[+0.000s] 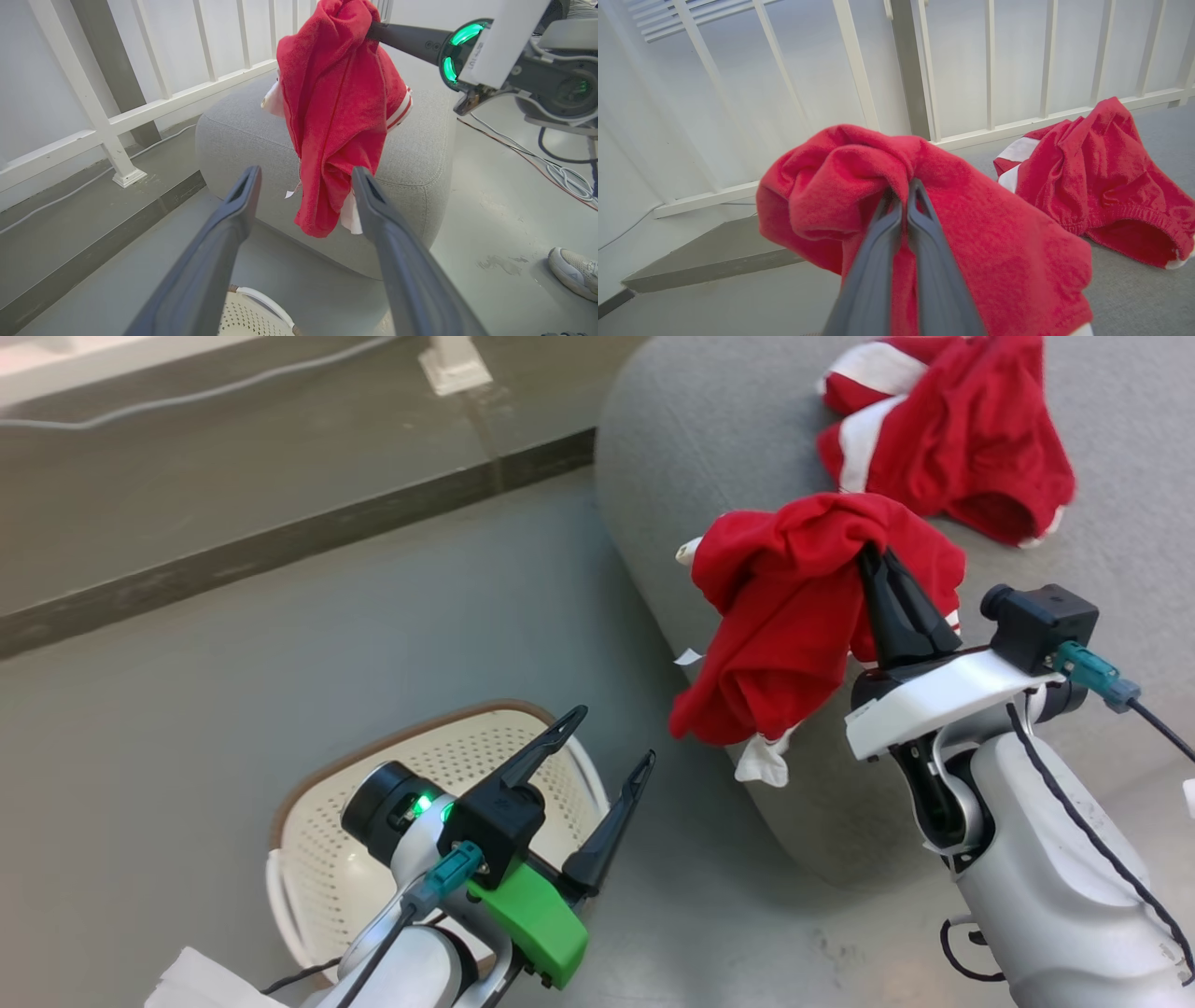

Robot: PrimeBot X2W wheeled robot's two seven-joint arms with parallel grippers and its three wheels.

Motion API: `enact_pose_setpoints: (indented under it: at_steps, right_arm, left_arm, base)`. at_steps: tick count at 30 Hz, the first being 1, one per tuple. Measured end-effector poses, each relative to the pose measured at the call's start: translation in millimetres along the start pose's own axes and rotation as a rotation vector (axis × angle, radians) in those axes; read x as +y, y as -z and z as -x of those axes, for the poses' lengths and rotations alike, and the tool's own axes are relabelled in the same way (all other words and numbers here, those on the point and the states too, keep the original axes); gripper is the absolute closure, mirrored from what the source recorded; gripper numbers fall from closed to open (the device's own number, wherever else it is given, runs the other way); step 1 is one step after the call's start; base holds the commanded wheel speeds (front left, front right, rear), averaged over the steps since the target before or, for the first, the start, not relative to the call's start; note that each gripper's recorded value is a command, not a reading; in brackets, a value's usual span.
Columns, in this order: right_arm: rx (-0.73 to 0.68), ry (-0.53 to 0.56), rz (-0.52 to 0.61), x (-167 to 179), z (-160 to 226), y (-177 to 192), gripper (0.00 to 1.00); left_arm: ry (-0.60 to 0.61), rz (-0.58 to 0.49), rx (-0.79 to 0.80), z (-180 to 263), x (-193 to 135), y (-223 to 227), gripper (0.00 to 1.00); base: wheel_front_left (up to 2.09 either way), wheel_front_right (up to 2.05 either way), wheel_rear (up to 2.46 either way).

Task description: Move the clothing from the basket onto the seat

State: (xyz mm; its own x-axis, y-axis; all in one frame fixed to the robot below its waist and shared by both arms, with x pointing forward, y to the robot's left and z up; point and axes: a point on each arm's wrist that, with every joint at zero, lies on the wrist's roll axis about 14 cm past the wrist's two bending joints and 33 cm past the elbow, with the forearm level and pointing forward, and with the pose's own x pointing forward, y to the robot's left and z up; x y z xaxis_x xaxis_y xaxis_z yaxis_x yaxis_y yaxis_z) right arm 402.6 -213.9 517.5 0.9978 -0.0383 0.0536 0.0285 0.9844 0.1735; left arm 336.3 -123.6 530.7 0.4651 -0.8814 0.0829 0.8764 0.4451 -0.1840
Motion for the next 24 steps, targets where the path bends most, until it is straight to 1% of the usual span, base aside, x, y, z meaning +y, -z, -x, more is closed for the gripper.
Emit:
enact_pose_setpoints:
  at_steps: [4, 9, 13, 17, 24]
  right_arm:
    - [0.004, 0.085, 0.004, -27, 7, 0, 1.00]
    - [-0.013, 0.187, 0.002, -59, 10, -7, 1.00]
    - [-0.075, 0.254, -0.002, -83, 5, -28, 1.00]
    - [-0.123, 0.300, 0.029, -106, -2, -48, 1.00]
    - [-0.245, 0.311, 0.118, -128, -31, -103, 1.00]
  left_arm:
    - [0.052, 0.026, 0.032, -9, -6, 13, 0.00]
    - [0.114, 0.029, 0.071, -16, -15, 28, 0.00]
    - [0.157, 0.058, 0.090, -21, -21, 37, 0.00]
    - [0.183, 0.069, 0.084, -30, -21, 39, 0.00]
    - [0.218, 0.093, 0.092, -35, -21, 47, 0.00]
  base:
    - [0.00, 0.00, 0.00]
    - [0.00, 0.00, 0.00]
    - [0.00, 0.00, 0.00]
    - [0.00, 0.00, 0.00]
    - [0.00, 0.00, 0.00]
